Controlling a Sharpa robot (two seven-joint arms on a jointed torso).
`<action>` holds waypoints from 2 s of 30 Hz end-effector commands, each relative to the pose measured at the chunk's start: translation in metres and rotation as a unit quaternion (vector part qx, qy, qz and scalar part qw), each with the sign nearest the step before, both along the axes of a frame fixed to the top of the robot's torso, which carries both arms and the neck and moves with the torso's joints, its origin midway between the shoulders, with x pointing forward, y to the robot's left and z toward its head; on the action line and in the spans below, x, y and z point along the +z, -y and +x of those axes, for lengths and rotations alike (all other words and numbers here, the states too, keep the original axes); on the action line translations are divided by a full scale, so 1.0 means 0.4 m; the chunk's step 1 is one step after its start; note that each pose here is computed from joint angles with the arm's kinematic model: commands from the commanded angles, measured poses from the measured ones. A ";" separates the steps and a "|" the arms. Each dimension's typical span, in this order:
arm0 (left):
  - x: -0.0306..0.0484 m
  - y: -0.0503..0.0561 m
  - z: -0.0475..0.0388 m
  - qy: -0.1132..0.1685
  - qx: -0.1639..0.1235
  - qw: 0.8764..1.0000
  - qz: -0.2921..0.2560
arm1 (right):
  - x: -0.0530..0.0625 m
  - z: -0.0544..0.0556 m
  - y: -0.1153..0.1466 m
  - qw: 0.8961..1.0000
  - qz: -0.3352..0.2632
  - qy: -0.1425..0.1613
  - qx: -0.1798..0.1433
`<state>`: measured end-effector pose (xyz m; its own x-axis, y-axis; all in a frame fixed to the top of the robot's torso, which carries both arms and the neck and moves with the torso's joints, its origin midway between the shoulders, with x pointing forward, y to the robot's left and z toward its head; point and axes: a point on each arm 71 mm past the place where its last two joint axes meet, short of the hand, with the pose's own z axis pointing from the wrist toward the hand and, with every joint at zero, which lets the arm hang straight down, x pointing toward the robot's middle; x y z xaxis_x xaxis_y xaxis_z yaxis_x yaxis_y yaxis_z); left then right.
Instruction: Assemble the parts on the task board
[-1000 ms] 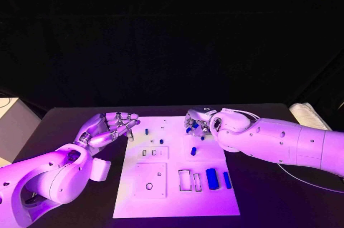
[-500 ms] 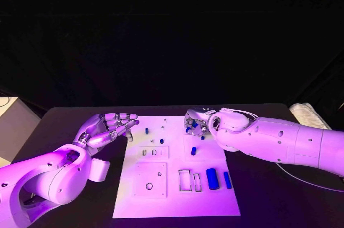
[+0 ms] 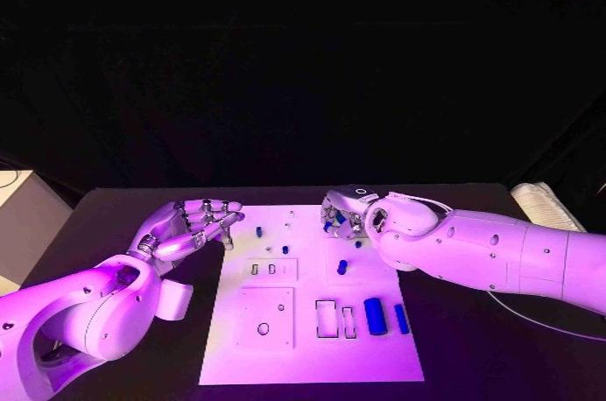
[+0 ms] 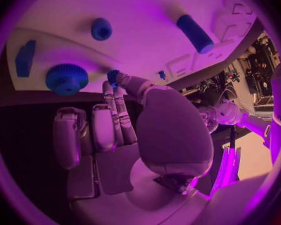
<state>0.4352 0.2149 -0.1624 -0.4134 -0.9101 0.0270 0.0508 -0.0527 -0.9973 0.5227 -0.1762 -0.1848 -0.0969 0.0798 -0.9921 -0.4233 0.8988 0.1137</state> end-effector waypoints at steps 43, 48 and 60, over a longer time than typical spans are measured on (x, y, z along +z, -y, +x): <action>0.022 0.008 0.002 0.005 -0.012 1.000 -0.010 | 0.035 0.068 -0.149 0.997 0.021 0.081 0.001; 0.023 0.006 0.002 0.005 -0.012 1.000 -0.010 | 0.033 0.070 -0.144 0.997 0.017 0.077 -0.002; 0.023 0.003 0.004 0.004 -0.010 1.000 -0.009 | 0.031 0.072 -0.138 0.997 0.011 0.078 -0.009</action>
